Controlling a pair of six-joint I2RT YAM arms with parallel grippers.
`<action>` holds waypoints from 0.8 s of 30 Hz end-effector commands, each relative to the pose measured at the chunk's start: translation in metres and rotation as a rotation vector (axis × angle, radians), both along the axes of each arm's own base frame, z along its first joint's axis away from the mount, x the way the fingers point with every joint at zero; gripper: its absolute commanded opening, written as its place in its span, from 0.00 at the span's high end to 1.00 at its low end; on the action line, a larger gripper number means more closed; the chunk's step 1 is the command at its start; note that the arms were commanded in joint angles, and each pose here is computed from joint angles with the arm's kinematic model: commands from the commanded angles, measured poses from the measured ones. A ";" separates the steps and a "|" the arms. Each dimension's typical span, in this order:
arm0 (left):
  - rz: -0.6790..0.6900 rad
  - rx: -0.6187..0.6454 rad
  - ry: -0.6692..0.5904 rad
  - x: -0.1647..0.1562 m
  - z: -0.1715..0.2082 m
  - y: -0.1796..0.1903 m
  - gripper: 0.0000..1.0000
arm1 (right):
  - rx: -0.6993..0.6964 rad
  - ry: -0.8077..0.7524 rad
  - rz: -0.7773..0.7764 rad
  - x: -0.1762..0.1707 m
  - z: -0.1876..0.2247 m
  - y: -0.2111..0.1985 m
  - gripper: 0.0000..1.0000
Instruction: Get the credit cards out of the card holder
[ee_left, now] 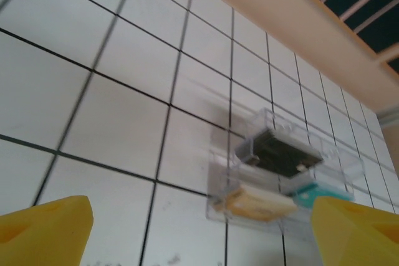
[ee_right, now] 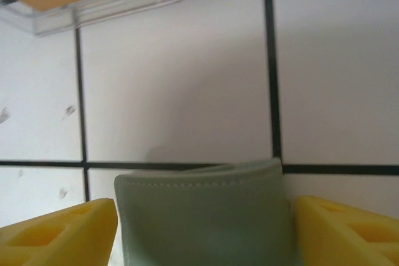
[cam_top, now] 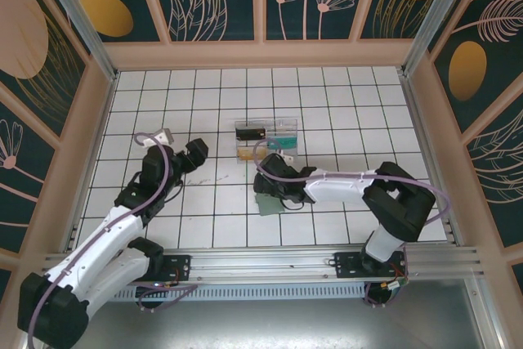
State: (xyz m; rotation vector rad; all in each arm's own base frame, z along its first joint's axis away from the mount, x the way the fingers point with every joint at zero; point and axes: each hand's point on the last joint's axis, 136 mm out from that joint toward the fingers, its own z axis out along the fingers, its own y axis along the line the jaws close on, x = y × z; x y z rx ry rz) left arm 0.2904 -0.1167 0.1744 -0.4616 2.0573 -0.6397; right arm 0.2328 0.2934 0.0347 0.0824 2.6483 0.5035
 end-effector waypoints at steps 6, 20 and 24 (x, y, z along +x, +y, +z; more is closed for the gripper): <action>-0.047 0.049 0.100 -0.019 -0.010 -0.042 0.15 | 0.102 -0.151 0.047 -0.009 0.042 -0.025 0.25; -0.285 0.220 0.370 -0.083 -0.079 -0.142 0.40 | 0.390 -0.139 0.191 -0.038 0.034 -0.038 0.69; -0.344 0.286 0.429 -0.097 -0.100 -0.166 0.46 | 0.417 -0.118 0.207 -0.047 0.026 -0.039 0.72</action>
